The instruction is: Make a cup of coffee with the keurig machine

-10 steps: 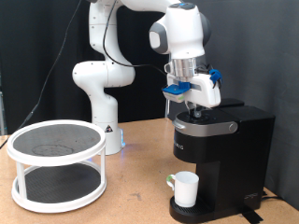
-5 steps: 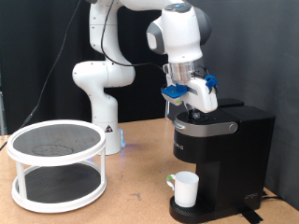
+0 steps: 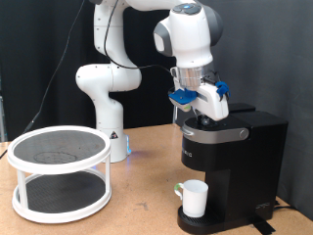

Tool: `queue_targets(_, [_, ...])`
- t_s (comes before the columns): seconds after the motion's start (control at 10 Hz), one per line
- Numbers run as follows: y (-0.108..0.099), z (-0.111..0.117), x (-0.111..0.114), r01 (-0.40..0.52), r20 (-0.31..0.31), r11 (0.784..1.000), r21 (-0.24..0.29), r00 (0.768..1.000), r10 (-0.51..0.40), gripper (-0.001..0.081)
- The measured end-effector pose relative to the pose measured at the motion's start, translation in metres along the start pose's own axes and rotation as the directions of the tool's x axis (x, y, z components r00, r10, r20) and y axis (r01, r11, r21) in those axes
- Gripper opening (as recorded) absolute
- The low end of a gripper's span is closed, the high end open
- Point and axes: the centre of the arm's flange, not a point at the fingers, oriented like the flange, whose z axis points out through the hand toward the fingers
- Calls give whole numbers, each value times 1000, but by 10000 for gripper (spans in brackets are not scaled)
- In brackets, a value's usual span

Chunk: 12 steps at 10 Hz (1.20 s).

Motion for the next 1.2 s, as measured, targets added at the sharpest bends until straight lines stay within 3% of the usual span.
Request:
queue_targets(0.3, [1, 1, -6, 24, -24, 999, -36, 999, -25, 0])
queue_targets(0.9, [10, 4, -12, 61, 1, 995, -77, 998, -61, 0])
queue_targets(1.0, [10, 3, -12, 68, 19, 994, -81, 998, -66, 0])
queue_targets(1.2, [11, -13, -11, 84, 119, 995, -62, 990, -76, 0])
